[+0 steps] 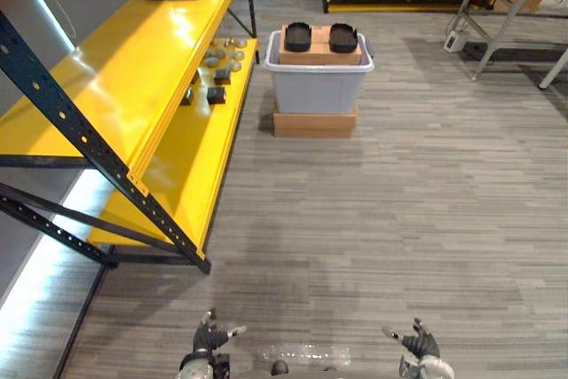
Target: Walk over and take plastic housings, then place them on the shelf
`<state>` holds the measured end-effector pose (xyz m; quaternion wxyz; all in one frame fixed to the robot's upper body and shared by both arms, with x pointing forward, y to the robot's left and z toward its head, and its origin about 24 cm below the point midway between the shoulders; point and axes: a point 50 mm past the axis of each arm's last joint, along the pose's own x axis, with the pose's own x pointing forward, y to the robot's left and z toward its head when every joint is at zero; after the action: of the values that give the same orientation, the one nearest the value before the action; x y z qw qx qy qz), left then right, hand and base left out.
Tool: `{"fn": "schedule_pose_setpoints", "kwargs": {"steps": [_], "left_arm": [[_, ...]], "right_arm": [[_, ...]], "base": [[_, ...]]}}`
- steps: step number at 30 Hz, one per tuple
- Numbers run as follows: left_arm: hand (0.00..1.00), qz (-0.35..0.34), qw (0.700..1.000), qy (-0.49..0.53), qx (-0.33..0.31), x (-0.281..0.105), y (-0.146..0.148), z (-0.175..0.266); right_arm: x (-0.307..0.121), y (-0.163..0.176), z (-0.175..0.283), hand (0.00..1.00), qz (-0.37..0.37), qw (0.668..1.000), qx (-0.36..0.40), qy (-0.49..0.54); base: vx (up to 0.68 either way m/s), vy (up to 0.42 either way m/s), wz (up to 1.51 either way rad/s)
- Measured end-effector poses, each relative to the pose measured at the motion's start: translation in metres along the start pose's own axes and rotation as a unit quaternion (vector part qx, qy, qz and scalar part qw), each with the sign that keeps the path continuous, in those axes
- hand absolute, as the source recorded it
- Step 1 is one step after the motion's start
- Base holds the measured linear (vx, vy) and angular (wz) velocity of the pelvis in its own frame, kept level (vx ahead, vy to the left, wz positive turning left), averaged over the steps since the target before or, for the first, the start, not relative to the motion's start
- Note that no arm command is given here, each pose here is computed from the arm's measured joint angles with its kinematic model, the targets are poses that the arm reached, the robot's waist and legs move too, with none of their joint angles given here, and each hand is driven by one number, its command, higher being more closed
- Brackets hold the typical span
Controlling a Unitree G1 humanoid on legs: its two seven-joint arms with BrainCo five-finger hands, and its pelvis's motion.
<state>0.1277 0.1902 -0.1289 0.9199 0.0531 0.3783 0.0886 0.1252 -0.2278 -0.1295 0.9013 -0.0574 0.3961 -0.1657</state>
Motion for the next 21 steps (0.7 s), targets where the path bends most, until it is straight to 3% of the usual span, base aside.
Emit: {"fn": "schedule_pose_setpoints", "kwargs": {"steps": [10, 21], "left_arm": [[0.00, 0.005, 1.000, -0.026, 0.008, 0.001, 0.006, 0.011], [0.00, 0.040, 0.999, -0.003, -0.014, -0.004, 0.022, -0.003]], "right_arm": [[0.002, -0.007, 0.012, 0.00, 0.004, 0.999, -0.030, -0.026], [0.002, -0.013, 0.010, 0.00, -0.010, 1.000, -0.008, -0.019]], "base": [[0.00, 0.001, 0.00], [-0.05, -0.002, -0.05]]}}
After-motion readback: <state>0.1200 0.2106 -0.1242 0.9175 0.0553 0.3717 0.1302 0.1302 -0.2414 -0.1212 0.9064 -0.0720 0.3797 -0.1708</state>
